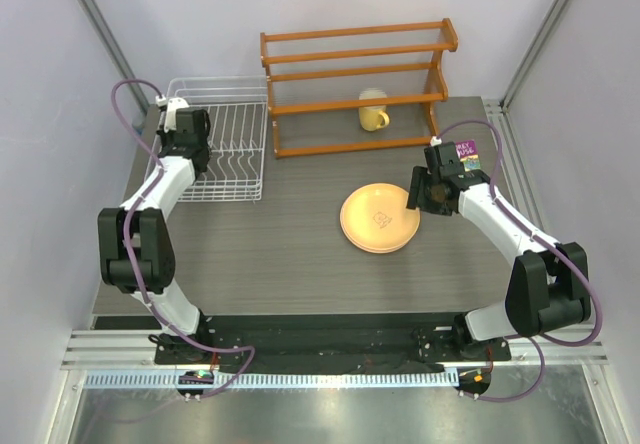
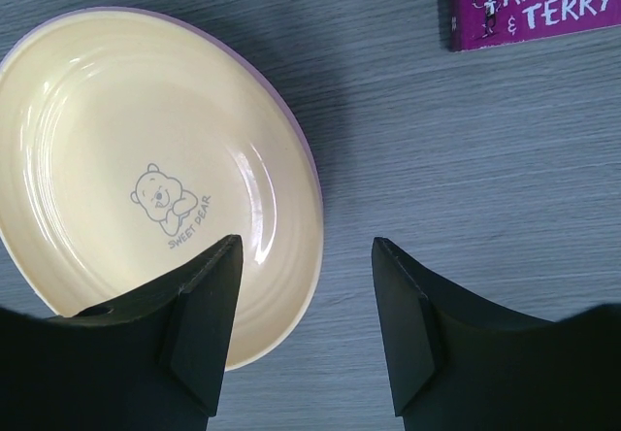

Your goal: Unload the plates from the dish rack

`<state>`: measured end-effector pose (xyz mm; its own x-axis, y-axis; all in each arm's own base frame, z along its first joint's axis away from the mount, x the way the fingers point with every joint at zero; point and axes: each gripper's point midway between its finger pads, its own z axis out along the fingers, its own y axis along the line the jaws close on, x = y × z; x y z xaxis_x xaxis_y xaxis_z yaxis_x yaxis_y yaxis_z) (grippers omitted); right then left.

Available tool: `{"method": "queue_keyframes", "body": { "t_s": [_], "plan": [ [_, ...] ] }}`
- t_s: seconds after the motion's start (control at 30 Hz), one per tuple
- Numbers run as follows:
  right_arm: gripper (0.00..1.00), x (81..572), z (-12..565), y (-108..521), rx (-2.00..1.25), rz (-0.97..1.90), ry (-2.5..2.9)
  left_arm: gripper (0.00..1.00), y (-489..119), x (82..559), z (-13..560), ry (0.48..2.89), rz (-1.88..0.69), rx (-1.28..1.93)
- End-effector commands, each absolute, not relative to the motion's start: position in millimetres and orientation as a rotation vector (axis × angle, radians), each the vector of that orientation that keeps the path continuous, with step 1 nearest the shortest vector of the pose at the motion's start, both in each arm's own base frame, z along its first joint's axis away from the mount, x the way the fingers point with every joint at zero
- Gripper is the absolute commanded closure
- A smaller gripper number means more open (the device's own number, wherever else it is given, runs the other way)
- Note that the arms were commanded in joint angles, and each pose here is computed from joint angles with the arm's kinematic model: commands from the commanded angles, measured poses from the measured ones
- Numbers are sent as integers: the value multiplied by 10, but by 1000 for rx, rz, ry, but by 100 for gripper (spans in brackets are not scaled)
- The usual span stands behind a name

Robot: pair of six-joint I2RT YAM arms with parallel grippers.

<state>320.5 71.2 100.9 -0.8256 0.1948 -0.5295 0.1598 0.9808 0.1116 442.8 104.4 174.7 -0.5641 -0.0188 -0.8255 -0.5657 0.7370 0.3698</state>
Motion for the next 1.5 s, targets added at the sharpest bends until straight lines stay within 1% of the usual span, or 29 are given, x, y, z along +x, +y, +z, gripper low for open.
{"method": "queue_keyframes", "body": {
  "t_s": [0.0,0.27,0.7,0.97,1.0,1.03,1.17,1.3,1.37,1.47],
  "plan": [
    [39,3252,1025,722,245,98,2539,100,895,4501,2340,1911,787,-431],
    [38,3224,1032,699,251,92,2531,100,758,4413,2662,1816,962,-388],
    [38,3219,1095,695,257,109,2513,100,623,4258,3013,1754,1003,-389],
    [37,3220,1222,664,269,102,2475,100,421,4181,3290,1738,854,-364],
    [37,3234,1257,652,270,96,2464,100,387,4174,3296,1748,830,-360],
    [33,3240,1309,630,271,85,2448,100,324,4167,3320,1750,801,-350],
    [27,3281,1510,619,262,91,2392,100,91,4138,3323,1784,683,-292],
    [20,3352,1789,710,246,168,2325,100,-208,4162,3211,1842,503,-255],
    [19,3385,1926,800,228,237,2284,100,-325,4159,3123,1872,407,-267],
    [18,3443,2123,927,210,334,2215,100,-641,4176,2950,1932,189,-242]
  ]
}}
